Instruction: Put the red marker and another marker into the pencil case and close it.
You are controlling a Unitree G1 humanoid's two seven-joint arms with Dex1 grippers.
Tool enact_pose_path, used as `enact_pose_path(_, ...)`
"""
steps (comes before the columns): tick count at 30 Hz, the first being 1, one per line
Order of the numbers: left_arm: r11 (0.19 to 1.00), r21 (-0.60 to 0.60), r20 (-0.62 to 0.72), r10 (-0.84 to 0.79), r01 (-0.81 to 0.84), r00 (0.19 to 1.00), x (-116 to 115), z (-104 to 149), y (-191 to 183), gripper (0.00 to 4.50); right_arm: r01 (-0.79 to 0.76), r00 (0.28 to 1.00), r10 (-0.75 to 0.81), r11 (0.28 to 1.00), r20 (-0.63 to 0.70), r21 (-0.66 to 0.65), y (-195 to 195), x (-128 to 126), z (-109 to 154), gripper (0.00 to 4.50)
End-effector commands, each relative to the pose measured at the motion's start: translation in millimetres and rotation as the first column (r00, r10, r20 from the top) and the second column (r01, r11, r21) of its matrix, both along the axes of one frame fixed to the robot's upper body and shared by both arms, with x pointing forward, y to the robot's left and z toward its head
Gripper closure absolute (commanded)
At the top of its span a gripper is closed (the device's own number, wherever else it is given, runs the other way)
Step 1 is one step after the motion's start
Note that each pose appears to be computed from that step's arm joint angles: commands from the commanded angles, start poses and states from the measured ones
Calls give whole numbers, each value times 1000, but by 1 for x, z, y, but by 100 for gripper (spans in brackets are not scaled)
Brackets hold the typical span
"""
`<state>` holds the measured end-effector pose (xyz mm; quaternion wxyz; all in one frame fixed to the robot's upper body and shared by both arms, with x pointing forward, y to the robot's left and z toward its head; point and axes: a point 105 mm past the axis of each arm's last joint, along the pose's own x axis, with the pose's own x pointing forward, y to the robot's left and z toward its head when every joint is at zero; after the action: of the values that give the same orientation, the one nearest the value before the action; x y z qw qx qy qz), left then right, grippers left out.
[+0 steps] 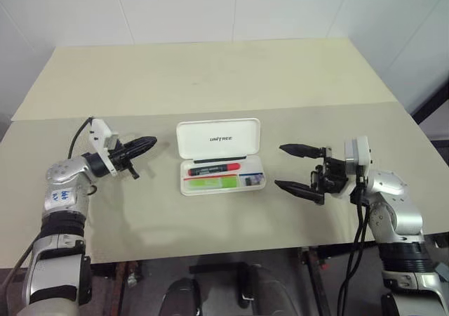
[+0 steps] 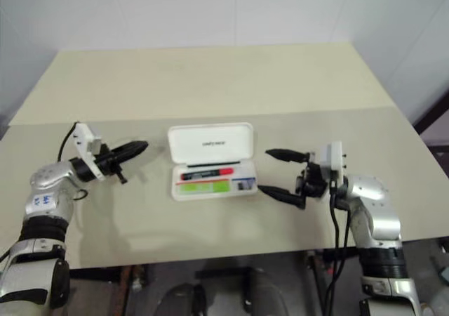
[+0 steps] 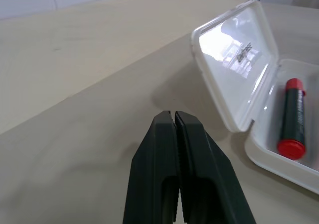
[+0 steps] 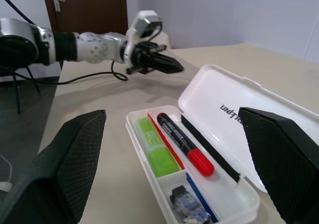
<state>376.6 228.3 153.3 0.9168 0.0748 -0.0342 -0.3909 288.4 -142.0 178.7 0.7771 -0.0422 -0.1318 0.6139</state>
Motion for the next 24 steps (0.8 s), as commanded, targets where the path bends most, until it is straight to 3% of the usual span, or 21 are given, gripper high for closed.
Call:
enact_pose_path(1,1000,16,-13,23,-23,1000,12,-1,-11,445,-27,999,27,1000,24,1,3,-4,4,0)
enact_pose_path(9,1000,5,-36,22,-22,999,30,-6,-46,445,-14,1000,15,1000,19,-18,1,-2,-1,0)
enact_pose_path(17,996,-13,44,-88,89,995,23,12,-69,445,-7,1000,7,1000,13,-20,2,-3,-4,0)
enact_pose_path(24,956,186,114,-250,226,962,3,22,-66,445,-1,1000,1,1000,5,-20,2,-5,-7,0)
